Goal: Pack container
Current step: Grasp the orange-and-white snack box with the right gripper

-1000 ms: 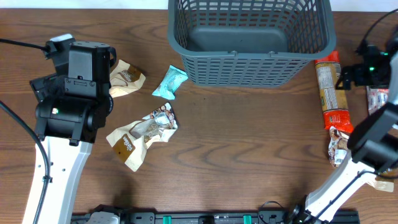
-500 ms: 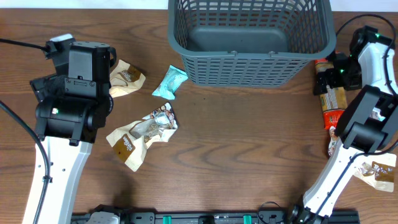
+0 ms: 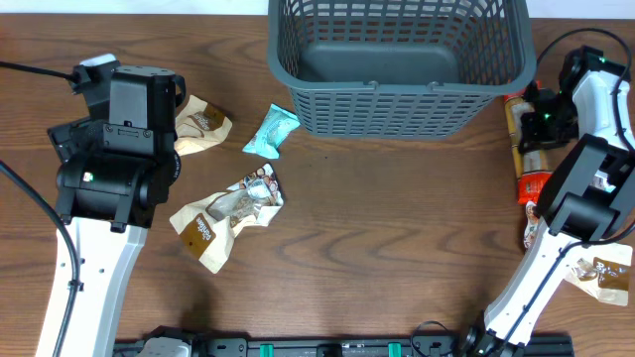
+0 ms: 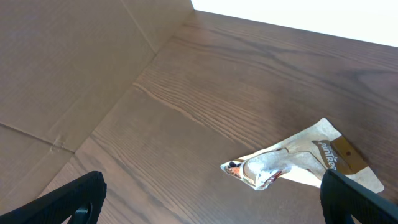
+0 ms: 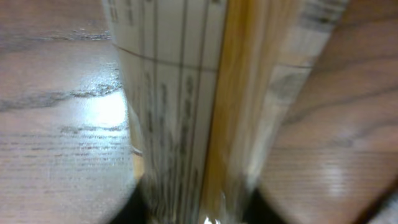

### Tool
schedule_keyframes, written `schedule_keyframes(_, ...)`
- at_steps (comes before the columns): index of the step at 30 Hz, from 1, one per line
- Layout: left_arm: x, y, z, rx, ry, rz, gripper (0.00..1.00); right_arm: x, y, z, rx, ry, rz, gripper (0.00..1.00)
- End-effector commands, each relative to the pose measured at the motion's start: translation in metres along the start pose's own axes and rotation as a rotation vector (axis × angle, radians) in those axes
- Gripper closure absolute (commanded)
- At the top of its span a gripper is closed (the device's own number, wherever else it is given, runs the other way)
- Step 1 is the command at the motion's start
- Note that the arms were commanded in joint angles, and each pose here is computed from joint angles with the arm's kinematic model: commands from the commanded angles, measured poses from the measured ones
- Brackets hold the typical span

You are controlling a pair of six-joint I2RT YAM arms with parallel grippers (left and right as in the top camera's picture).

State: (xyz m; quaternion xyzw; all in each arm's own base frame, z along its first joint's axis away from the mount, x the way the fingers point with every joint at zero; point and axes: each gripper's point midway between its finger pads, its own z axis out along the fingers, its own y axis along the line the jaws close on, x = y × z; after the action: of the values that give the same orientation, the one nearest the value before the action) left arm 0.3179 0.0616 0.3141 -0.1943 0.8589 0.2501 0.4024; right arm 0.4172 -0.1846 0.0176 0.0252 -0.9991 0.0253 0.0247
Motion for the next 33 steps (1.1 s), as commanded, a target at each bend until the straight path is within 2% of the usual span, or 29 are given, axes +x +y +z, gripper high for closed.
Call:
schedule_keyframes(1,-0.001,0.006,0.0,-0.024,-0.006,0.003,0.01,0.002,0.005,0.019,-0.033,0.026,0.046,0.99)
schedule_keyframes(8,-0.001,0.006,0.0,-0.024,-0.006,0.003,0.01,-0.007,0.0,0.003,-0.018,-0.016,0.114,0.98)
schedule_keyframes(13,-0.001,0.006,0.0,-0.024,-0.007,0.002,0.01,-0.022,-0.012,-0.047,0.025,-0.121,0.156,0.98)
schedule_keyframes(19,-0.001,0.006,0.0,-0.024,-0.007,0.003,0.01,-0.032,-0.036,-0.173,0.146,-0.367,0.221,0.99)
schedule_keyframes(25,-0.001,0.006,0.0,-0.024,-0.006,0.003,0.01,0.001,-0.042,-0.321,0.257,-0.684,0.279,0.99)
schedule_keyframes(29,-0.001,0.006,0.0,-0.024,-0.006,0.003,0.01,0.03,-0.018,-0.401,0.294,-0.885,0.254,0.98)
schedule_keyframes(33,-0.001,0.006,0.0,-0.024,-0.006,0.003,0.01,0.043,0.03,-0.45,0.231,-1.039,0.165,0.99)
